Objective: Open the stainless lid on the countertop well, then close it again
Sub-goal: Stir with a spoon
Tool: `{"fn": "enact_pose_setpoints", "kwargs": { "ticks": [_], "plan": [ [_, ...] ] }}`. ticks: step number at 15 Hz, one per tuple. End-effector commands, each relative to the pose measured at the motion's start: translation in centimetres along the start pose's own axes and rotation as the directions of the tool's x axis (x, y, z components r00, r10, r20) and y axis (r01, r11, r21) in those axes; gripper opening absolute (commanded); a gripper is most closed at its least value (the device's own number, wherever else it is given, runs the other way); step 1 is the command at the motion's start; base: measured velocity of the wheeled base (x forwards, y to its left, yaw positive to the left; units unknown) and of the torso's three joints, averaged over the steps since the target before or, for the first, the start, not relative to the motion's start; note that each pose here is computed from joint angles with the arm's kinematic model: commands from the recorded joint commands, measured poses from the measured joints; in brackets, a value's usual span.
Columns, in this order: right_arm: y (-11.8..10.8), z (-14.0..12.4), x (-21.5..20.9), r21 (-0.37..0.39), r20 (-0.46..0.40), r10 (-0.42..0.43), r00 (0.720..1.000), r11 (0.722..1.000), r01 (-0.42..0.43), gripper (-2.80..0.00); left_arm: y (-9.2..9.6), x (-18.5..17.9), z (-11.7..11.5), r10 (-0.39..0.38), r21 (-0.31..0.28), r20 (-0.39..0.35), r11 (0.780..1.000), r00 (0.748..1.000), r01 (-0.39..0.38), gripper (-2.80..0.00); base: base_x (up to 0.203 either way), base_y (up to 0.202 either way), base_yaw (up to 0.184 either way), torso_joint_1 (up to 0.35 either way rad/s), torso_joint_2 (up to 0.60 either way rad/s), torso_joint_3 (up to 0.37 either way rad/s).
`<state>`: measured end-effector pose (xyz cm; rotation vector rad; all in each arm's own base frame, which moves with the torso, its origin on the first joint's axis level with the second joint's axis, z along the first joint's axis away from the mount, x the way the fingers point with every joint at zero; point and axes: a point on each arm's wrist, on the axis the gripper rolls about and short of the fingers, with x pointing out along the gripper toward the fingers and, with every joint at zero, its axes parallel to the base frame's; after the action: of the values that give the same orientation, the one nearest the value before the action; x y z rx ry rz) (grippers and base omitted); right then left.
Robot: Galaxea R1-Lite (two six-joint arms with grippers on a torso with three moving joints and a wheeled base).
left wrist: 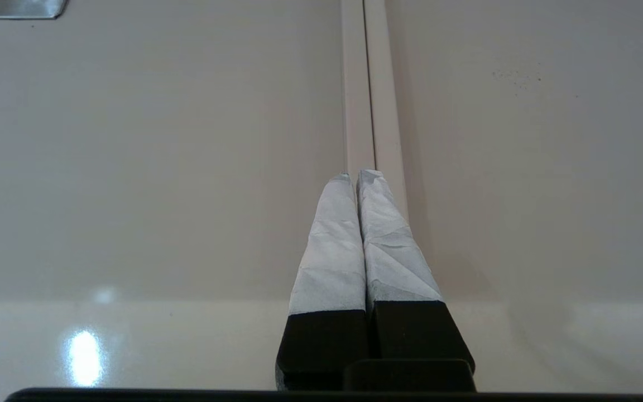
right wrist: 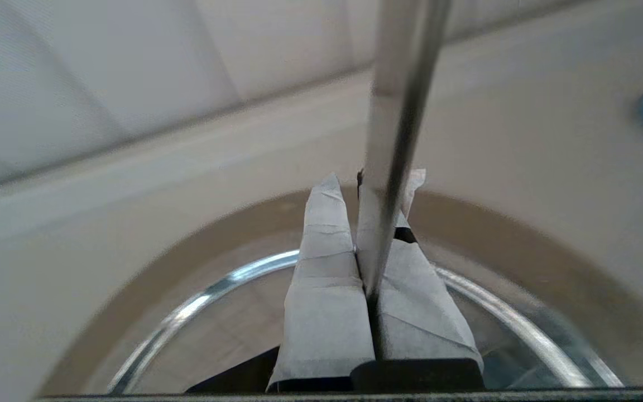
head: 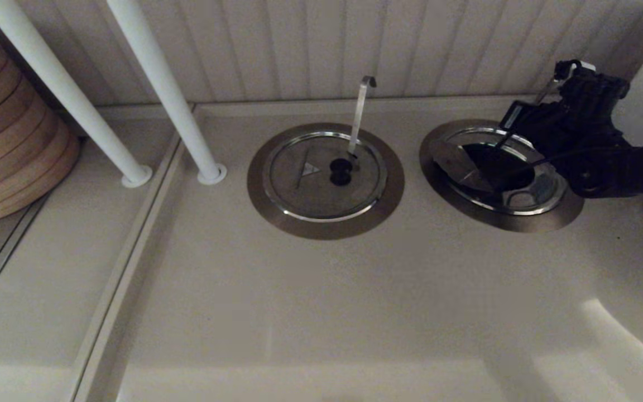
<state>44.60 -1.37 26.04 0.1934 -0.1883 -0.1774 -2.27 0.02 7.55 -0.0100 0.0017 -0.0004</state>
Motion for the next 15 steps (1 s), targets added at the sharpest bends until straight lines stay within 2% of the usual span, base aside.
{"fn": "enact_pose_setpoints", "kwargs": {
  "ticks": [1,3,5,9,11,13,15],
  "plan": [
    [0.6,3.6,-2.5,0.008,0.05,0.037,0.998,0.999,-0.038,-2.8,0.0,0.0,0.0,0.0,-0.001,0.0,1.0,1.0,0.0,-2.8,0.0,0.0,0.0,0.0,0.0,0.0],
    [1.1,5.2,-4.3,-0.019,0.062,0.068,0.996,0.998,-0.067,-2.8,0.0,0.0,0.0,0.0,-0.001,0.001,1.0,1.0,0.0,-2.8,0.0,0.0,0.0,0.0,0.0,0.0],
    [1.8,5.3,-5.4,-0.067,0.046,0.093,0.995,0.994,-0.09,-2.8,0.0,0.0,0.0,0.002,-0.001,0.0,1.0,1.0,-0.002,-2.8,0.0,0.0,0.0,0.0,0.0,0.0],
    [2.0,5.6,-5.9,-0.071,0.043,0.108,0.993,0.992,-0.105,-2.8,0.0,0.0,0.0,0.0,-0.001,0.0,1.0,1.0,0.0,-2.8,0.0,0.0,0.0,0.0,0.0,0.0],
    [1.8,5.4,-6.4,-0.083,0.016,0.134,0.991,0.988,-0.132,-2.8,0.0,0.0,0.0,0.0,-0.001,0.0,1.0,1.0,0.0,-2.8,0.0,0.0,0.0,0.0,0.0,0.0],
    [1.3,5.1,-6.7,-0.161,-0.005,0.143,0.99,0.977,-0.142,-2.8,0.0,0.0,0.0,0.0,-0.001,0.0,1.0,1.0,0.0,-2.8,0.0,0.0,0.0,0.0,0.0,0.0],
    [1.0,4.8,-6.8,-0.203,-0.02,0.135,0.991,0.97,-0.137,-2.8,0.0,0.0,0.0,0.0,-0.001,0.0,1.0,1.0,0.0,-2.8,0.0,0.0,0.0,0.0,0.0,0.0]
  ]
}}
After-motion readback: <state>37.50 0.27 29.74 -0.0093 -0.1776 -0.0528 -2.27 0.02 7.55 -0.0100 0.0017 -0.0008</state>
